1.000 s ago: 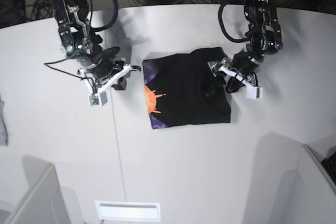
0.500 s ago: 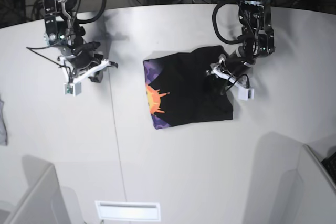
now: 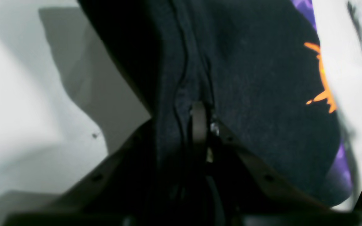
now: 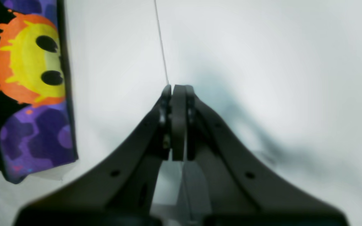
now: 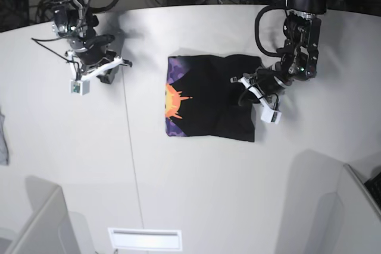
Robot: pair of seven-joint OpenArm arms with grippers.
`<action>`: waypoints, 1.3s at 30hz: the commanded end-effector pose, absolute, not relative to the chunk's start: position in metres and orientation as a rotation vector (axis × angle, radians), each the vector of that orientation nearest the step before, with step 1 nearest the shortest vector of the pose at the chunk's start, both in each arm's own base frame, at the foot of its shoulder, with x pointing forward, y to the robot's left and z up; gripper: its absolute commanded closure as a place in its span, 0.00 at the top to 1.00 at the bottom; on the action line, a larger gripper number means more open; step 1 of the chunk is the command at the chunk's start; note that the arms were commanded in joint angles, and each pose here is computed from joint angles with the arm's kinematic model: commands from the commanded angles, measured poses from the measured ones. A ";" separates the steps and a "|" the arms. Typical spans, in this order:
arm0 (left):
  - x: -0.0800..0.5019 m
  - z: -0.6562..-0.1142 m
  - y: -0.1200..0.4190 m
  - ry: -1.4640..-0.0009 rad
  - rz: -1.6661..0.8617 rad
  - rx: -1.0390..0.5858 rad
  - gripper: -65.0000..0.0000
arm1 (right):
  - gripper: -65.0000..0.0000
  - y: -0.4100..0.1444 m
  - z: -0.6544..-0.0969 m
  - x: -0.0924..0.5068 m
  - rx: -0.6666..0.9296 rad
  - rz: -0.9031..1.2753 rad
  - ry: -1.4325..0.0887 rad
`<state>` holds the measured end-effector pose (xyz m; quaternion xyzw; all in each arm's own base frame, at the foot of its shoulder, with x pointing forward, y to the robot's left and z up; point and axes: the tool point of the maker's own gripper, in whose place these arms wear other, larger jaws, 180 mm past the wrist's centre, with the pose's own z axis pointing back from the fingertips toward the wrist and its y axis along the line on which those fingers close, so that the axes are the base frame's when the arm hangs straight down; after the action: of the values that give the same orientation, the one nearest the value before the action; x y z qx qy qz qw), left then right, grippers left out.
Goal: Fold the T-shirt properly
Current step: 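Grasp the bundle edge with the left gripper and drag it across the table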
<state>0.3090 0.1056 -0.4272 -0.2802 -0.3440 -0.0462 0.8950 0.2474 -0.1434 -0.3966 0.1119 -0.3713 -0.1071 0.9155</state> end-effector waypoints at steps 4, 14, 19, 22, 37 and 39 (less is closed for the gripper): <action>0.316 -0.423 0.105 -0.686 -0.237 -0.535 0.00 | 0.00 -0.154 -0.386 0.252 0.226 -0.285 -0.818; 0.322 -0.422 0.075 -0.591 -0.601 -0.472 0.00 | 0.00 -0.174 -0.394 0.237 0.194 -0.406 -0.803; 0.328 -0.417 0.057 -0.561 -0.782 -0.436 0.00 | 0.00 -0.186 -0.397 0.228 0.176 -0.490 -0.797; 0.330 -0.414 0.044 -0.546 -0.880 -0.420 0.00 | 0.00 -0.191 -0.398 0.225 0.169 -0.526 -0.800; 0.318 -0.414 0.005 -0.488 -1.405 -0.305 0.00 | 0.00 -0.189 -0.402 0.218 0.174 -0.569 -0.788; 0.312 -0.420 0.001 -0.475 -1.463 -0.290 0.00 | 0.00 -0.189 -0.402 0.218 0.174 -0.569 -0.788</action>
<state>0.3114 -0.0016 -0.4209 -0.1365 -0.2199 -0.6511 0.7135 0.2107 -0.1861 -0.4126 0.0831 -0.3576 -0.2776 0.8878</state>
